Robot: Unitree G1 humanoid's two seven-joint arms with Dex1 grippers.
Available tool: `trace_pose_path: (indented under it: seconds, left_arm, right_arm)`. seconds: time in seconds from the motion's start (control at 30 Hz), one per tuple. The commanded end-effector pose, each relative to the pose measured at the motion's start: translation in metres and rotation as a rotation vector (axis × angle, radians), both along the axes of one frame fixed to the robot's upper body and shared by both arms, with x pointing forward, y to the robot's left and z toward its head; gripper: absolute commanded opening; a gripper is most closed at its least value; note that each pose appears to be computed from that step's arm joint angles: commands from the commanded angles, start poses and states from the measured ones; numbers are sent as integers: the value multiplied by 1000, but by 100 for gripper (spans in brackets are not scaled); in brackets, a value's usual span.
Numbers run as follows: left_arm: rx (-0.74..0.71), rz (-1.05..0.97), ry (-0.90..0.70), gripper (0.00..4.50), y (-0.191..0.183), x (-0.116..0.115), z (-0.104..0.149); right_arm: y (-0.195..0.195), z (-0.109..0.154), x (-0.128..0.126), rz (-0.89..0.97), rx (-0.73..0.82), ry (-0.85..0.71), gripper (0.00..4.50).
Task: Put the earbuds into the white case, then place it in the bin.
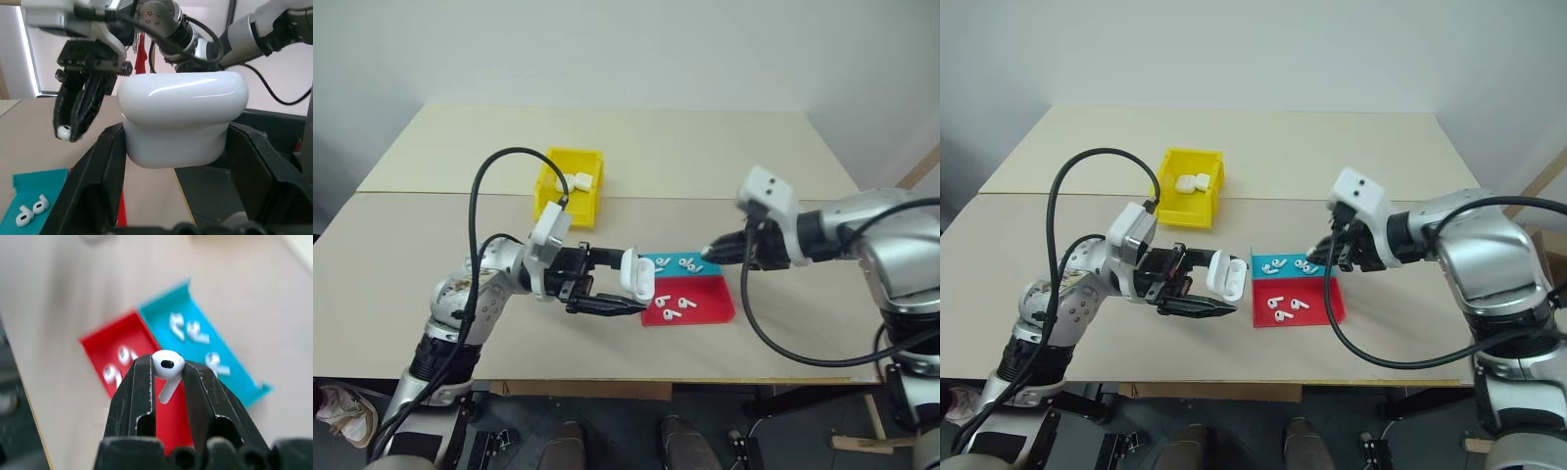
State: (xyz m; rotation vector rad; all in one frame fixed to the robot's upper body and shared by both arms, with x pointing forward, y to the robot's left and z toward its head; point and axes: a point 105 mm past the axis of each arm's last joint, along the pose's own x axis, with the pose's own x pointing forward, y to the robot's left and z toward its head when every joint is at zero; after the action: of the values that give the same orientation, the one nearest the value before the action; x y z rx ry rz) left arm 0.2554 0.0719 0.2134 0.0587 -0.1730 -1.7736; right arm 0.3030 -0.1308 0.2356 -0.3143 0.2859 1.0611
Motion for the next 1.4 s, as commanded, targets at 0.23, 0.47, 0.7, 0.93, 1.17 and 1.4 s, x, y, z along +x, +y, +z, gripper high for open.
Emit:
trace_pose_path:
  seconds: [0.23,0.47,0.7,0.93,1.17,1.4]
  left_arm:
    - [-19,-49,-83,277,5,-3,16]
    - [-15,-19,-124,277,3,-5,23]
    - [-36,9,-77,277,0,-2,30]
    - [-24,-16,-78,277,-1,-4,29]
    - [-23,-18,-84,277,0,-3,29]
    - [-24,-25,-91,277,0,-3,30]
  right_arm:
    - [34,47,-49,235,450,-183,66]
    - [53,48,-71,350,523,-176,66]
    - [59,44,-76,374,529,-185,66]
    - [64,38,-64,322,509,-221,66]
    - [67,33,-63,324,503,-219,66]
    - [66,20,-60,321,432,-241,66]
